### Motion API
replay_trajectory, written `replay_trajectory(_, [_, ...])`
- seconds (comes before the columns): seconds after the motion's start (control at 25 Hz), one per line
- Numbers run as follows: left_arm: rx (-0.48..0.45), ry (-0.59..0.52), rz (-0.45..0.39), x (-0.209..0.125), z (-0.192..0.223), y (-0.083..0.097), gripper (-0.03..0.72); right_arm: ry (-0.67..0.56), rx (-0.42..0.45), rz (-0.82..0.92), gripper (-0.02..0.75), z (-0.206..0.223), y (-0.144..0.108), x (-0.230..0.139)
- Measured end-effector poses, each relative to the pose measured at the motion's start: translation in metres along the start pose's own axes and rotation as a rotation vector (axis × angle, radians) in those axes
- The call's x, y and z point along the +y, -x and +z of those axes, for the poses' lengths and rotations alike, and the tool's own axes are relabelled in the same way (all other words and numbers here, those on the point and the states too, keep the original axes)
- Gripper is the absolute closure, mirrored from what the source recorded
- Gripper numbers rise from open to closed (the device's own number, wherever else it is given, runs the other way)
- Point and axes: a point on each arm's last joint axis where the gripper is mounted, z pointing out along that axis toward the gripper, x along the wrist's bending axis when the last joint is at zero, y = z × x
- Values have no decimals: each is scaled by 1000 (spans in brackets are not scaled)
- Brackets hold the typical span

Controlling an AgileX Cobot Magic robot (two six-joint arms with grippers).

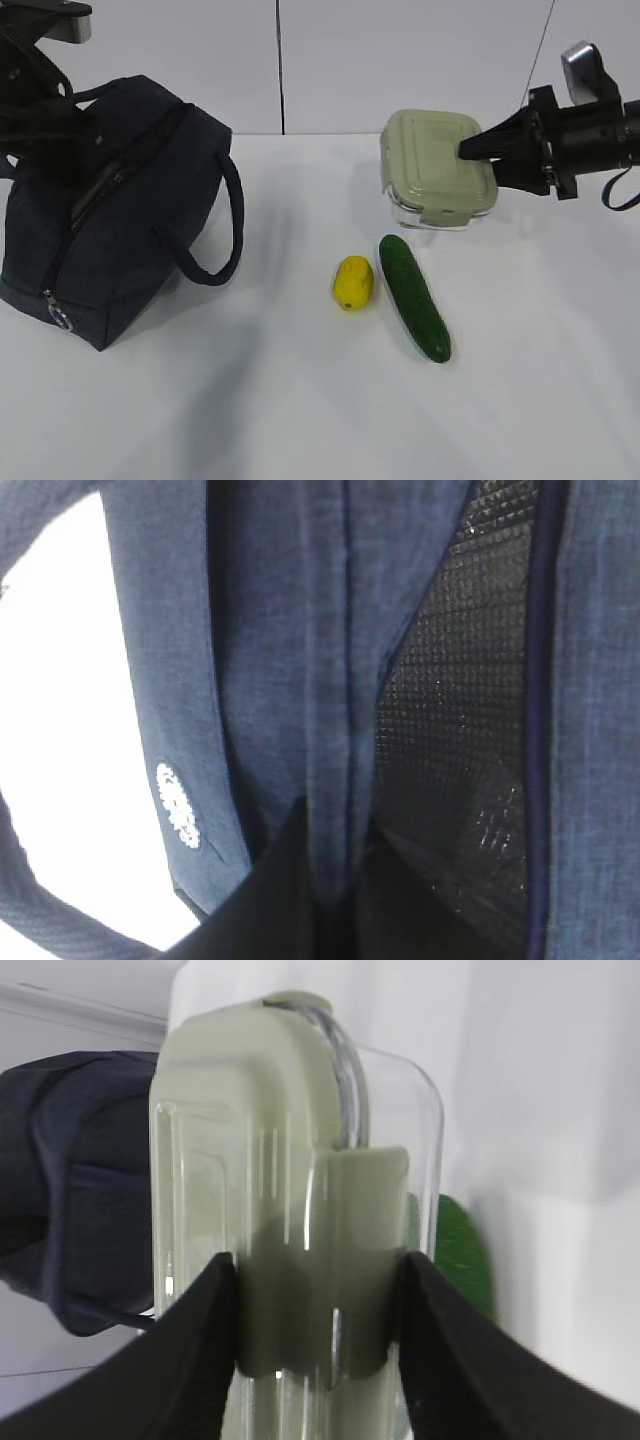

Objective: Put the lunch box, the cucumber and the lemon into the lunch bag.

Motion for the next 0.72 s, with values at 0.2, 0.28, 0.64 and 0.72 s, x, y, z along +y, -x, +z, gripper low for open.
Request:
replay_trajectory(0.2, [-3, -1, 16, 0, 0, 5, 685, -59, 57, -35, 386, 31, -28, -9])
replay_trajectory(0.28, [-9, -1, 34, 1, 0, 12, 685, -82, 83, -45, 386, 44, -38, -14])
replay_trajectory(0.64, [-31, 7, 95, 3, -1, 35, 685, -133, 158, -55, 386, 75, -66, -29])
replay_trajectory(0.72, [-32, 21, 99, 6, -3, 37, 685, -144, 169, -59, 386, 81, -71, -32])
